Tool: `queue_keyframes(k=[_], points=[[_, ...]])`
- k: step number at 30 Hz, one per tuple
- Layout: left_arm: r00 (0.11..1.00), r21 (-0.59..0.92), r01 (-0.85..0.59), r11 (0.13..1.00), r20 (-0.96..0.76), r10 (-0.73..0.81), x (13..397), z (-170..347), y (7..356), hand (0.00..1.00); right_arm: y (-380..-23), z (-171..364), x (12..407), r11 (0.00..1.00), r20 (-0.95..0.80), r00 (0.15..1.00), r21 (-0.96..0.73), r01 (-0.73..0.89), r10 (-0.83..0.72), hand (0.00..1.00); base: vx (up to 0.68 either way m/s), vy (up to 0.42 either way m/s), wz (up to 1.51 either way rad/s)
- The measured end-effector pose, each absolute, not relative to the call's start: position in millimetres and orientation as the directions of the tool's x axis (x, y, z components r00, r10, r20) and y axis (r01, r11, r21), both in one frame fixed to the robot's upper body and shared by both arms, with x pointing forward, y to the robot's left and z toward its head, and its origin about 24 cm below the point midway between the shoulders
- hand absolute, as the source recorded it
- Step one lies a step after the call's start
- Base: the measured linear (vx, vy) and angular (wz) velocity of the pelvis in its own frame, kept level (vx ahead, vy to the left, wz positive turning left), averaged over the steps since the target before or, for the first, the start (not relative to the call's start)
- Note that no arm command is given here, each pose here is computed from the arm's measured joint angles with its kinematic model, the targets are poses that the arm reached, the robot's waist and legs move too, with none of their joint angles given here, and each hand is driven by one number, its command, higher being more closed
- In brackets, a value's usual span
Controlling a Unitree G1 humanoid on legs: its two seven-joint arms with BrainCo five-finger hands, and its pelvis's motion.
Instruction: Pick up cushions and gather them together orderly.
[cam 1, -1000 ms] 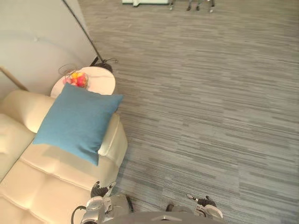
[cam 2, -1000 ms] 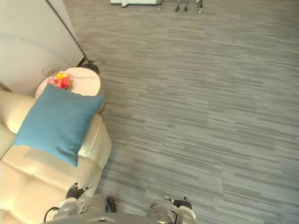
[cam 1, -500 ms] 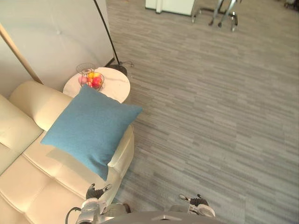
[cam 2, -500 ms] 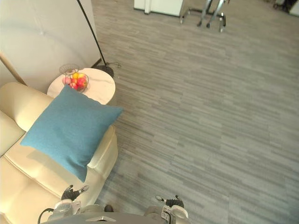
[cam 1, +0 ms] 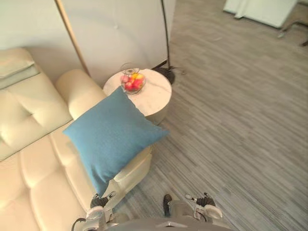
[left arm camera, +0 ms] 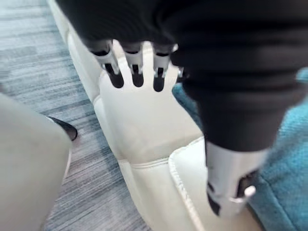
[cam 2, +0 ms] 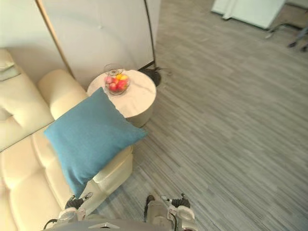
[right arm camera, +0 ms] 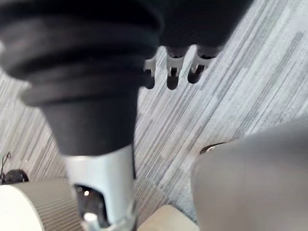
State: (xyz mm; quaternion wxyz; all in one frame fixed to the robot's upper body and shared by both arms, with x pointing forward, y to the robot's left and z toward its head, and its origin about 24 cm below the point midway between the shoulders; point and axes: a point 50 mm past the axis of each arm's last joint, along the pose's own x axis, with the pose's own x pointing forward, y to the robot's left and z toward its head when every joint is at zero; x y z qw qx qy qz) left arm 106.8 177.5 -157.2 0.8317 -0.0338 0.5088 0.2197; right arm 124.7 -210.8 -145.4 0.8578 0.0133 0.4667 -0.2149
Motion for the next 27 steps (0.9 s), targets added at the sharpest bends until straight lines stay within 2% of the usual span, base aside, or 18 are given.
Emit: queue_keyframes(k=[8,14,27], points=[[0.394,0.171,-0.420,0.891,-0.850,0.349,109,-155,183,0.00,-208,-149,116,0.911,-0.823,0.454,-0.170,0.375,-0.341,0.00,0.15,-0.114,0.77],[0.419,0.199,-0.322,0.926,-0.847,0.328,112,-155,183,0.00,-207,-151,113,0.911,-0.832,0.440,-0.171,0.375,-0.337,0.00,-0.01,0.038,0.61],[0.395,0.239,-0.251,0.938,-0.859,0.325,104,-158,192,0.00,-203,-153,112,0.915,-0.844,0.428,-0.163,0.369,-0.323,0.00,-0.14,0.047,0.10]])
